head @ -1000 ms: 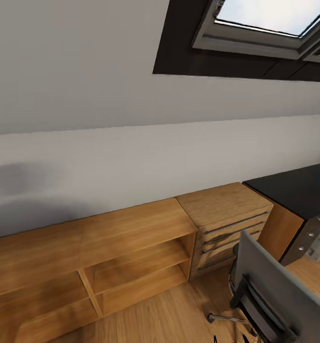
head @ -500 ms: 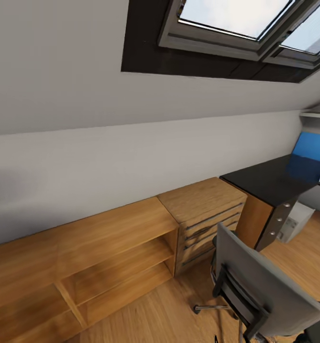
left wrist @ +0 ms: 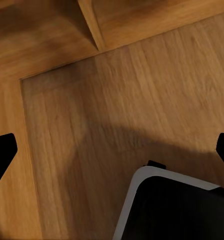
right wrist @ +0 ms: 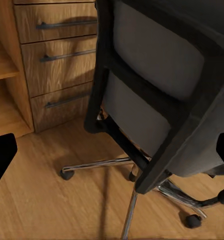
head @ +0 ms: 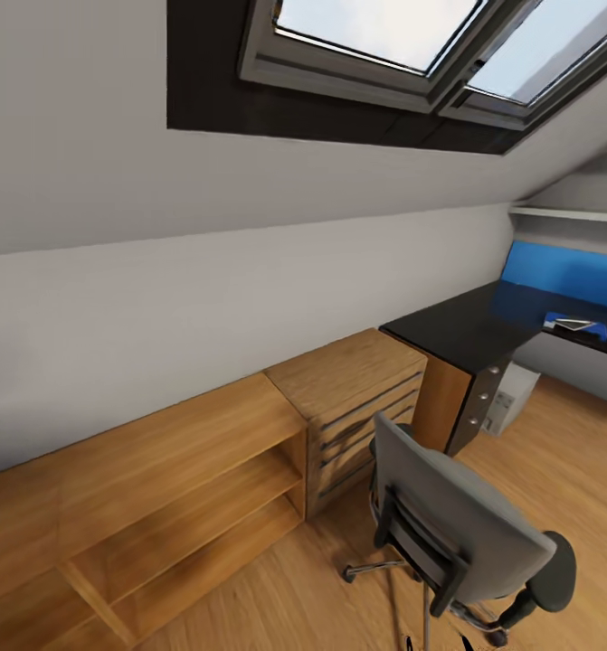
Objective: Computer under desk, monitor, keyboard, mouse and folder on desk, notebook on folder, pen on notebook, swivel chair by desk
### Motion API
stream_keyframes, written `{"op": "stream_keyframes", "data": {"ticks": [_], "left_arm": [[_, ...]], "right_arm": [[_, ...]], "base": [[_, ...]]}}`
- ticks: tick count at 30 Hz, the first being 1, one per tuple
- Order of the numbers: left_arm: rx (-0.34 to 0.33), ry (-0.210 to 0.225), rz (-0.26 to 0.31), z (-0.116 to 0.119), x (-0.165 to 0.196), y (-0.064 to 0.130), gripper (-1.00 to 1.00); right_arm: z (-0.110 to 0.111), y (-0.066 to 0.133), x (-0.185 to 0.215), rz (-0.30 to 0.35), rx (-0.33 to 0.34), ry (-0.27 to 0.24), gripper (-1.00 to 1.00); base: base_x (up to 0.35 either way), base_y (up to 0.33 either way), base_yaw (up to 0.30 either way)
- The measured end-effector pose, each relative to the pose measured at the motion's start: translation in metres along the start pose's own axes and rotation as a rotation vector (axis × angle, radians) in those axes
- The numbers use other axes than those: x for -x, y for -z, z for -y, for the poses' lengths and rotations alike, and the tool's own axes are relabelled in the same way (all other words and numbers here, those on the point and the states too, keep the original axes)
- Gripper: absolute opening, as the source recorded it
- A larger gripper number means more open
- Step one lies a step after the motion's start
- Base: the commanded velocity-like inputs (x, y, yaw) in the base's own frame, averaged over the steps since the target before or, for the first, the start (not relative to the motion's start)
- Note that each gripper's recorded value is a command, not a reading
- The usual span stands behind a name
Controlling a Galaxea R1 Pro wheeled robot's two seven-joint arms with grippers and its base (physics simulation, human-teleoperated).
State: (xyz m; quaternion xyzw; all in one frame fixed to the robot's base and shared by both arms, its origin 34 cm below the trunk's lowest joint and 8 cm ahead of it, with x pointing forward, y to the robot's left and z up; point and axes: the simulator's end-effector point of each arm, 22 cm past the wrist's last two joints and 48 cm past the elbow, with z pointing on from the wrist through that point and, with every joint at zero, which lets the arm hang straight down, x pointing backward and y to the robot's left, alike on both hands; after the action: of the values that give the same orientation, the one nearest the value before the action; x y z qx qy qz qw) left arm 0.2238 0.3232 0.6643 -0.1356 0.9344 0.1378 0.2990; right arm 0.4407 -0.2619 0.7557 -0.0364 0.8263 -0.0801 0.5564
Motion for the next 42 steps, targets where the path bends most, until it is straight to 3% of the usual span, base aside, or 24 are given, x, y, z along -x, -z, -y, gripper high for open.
{"op": "stream_keyframes", "data": {"ticks": [28, 42], "left_arm": [[0.002, 0.000, 0.001, -0.0005, 0.0000, 0.0002, 1.00], [0.003, 0.001, 0.001, -0.0008, 0.0000, 0.0002, 1.00]], "right_arm": [[-0.0012, 0.0002, -0.0006, -0.001, 0.006, 0.003, 1.00], [-0.0015, 0.0003, -0.0005, 0.000, 0.008, 0.004, 1.00]], "base": [[0.000, 0.005, -0.290], [0.023, 0.209, -0.297]]}}
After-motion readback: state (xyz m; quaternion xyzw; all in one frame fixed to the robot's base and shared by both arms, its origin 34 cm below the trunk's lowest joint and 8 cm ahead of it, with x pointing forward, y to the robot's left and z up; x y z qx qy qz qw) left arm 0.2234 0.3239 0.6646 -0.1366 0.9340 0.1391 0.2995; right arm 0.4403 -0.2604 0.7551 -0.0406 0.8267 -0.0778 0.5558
